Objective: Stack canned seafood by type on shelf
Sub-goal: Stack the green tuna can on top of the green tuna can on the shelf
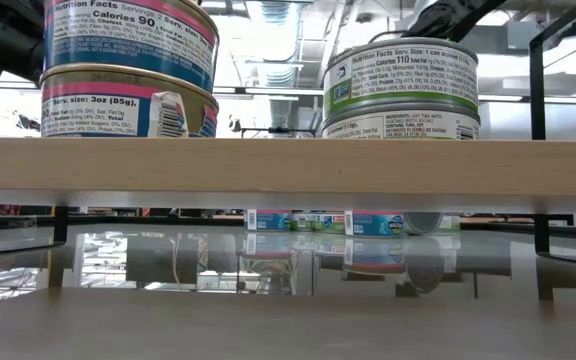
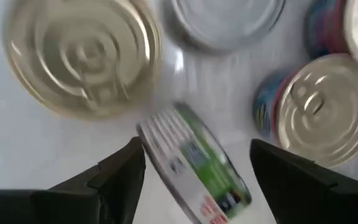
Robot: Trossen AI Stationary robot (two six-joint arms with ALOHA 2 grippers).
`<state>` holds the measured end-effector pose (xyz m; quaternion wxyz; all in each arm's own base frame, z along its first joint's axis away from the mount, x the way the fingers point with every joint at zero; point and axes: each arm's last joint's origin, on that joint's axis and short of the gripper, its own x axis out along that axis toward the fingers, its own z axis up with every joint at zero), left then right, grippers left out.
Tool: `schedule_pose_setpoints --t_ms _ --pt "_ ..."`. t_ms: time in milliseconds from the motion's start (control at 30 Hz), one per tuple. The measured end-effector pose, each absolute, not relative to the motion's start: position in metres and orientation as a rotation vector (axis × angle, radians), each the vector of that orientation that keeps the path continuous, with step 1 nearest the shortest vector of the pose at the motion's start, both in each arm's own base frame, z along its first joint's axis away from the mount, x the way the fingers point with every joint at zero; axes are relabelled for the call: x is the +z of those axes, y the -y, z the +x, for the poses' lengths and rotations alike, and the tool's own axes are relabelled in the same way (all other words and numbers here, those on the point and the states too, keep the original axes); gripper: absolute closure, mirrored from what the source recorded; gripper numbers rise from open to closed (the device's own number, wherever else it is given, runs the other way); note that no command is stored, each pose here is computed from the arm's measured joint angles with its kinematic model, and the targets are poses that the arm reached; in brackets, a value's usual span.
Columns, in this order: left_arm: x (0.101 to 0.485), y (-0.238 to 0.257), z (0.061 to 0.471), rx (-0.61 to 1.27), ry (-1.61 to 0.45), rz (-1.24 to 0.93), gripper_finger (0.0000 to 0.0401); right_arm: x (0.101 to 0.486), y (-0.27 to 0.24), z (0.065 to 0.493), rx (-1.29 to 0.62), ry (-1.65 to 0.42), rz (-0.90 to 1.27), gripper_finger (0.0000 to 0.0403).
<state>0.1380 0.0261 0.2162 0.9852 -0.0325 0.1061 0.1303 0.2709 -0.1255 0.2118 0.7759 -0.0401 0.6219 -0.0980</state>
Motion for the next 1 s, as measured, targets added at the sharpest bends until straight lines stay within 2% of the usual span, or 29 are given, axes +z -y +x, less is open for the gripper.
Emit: schedule_pose_setpoints --t_ms 233,367,500,700,833,1000 --pt "0.211 -0.026 0.137 0.263 -0.262 -0.076 0.0083 0.202 0.123 0.267 -0.028 -1.481 -0.215 0.0086" --pt "0.211 -0.026 0.137 0.262 -0.263 -0.076 0.0083 0.198 0.123 0.27 -0.018 -1.485 -0.225 0.0103" --pt "0.21 -0.026 0.137 0.262 -0.275 -0.078 0.0083 0.187 0.123 0.274 0.002 -1.52 -0.214 0.015" --pt "0.21 -0.026 0.136 0.262 -0.283 -0.079 0.0083 0.181 0.115 0.273 0.001 -1.582 -0.149 0.0257" --pt "0.21 -0.026 0.136 0.262 -0.278 -0.078 0.0083 0.2 0.11 0.272 -0.005 -1.585 -0.071 0.0256" --pt "0.21 -0.026 0.137 0.262 -0.273 -0.076 0.0083 0.238 0.108 0.283 0.021 -1.39 0.157 0.0256"
